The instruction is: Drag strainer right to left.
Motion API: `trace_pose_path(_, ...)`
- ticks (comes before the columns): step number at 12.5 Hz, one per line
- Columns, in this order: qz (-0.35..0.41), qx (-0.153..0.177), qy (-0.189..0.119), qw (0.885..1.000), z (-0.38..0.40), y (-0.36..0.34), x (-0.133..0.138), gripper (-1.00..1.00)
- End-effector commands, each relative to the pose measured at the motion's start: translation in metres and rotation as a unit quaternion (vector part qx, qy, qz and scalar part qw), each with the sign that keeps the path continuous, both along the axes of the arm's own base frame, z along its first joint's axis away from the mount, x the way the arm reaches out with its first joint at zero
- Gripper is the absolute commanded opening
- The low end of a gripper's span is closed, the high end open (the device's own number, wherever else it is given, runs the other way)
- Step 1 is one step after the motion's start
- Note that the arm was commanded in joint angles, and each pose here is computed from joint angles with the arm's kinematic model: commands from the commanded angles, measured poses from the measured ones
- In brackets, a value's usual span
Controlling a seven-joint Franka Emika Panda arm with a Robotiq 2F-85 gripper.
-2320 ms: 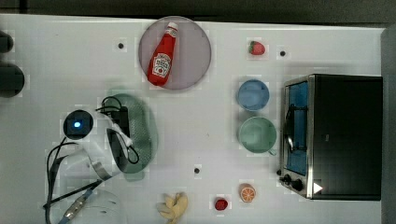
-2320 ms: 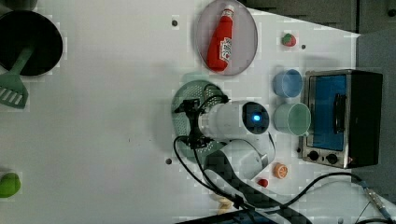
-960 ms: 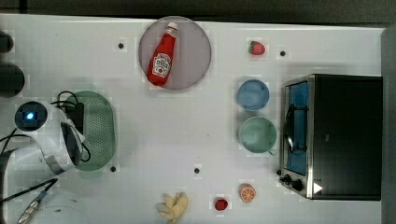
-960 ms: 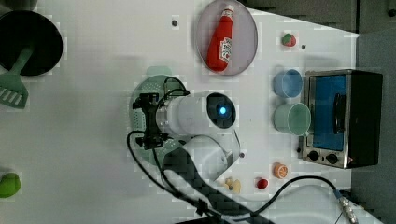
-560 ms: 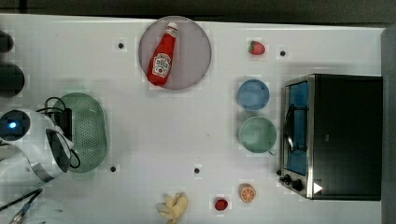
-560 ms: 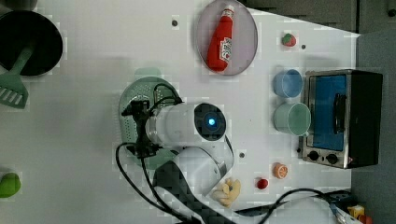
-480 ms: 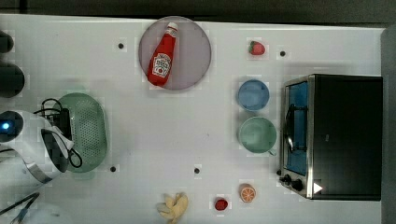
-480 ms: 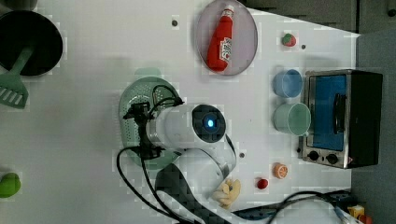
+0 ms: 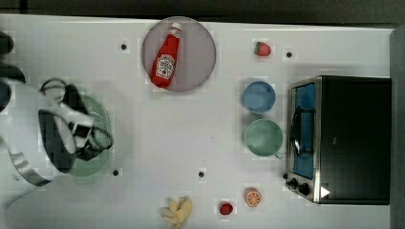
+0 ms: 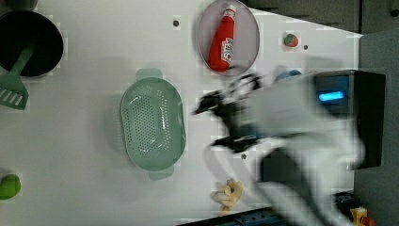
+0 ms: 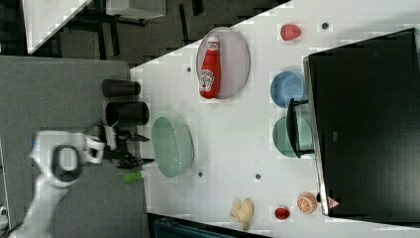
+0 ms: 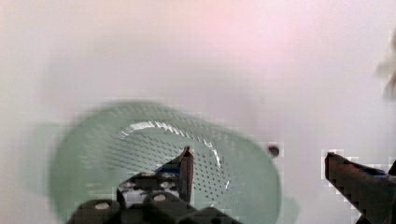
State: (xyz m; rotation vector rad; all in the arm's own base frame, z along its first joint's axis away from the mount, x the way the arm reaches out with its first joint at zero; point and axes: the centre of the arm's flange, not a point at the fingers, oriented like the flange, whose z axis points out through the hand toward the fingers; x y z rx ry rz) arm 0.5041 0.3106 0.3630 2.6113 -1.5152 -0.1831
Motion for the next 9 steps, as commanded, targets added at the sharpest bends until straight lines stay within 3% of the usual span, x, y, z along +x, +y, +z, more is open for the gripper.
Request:
trace_pose_path(1,0.07,0.044,-0.096,0.992,0.167,-0.184,0.041,1.0)
trace_pose_path(4,0.134,0.002,-0.115,0.984,0.223,-0.316,0.021,1.0)
trace_pose_path(6,0.116,0.01,-0.112,0.987,0.232,-0.367,0.008,1.0)
trace_pose_path(9,0.096,0.016,-0.094,0.991,0.227,-0.389,0.002,1.0)
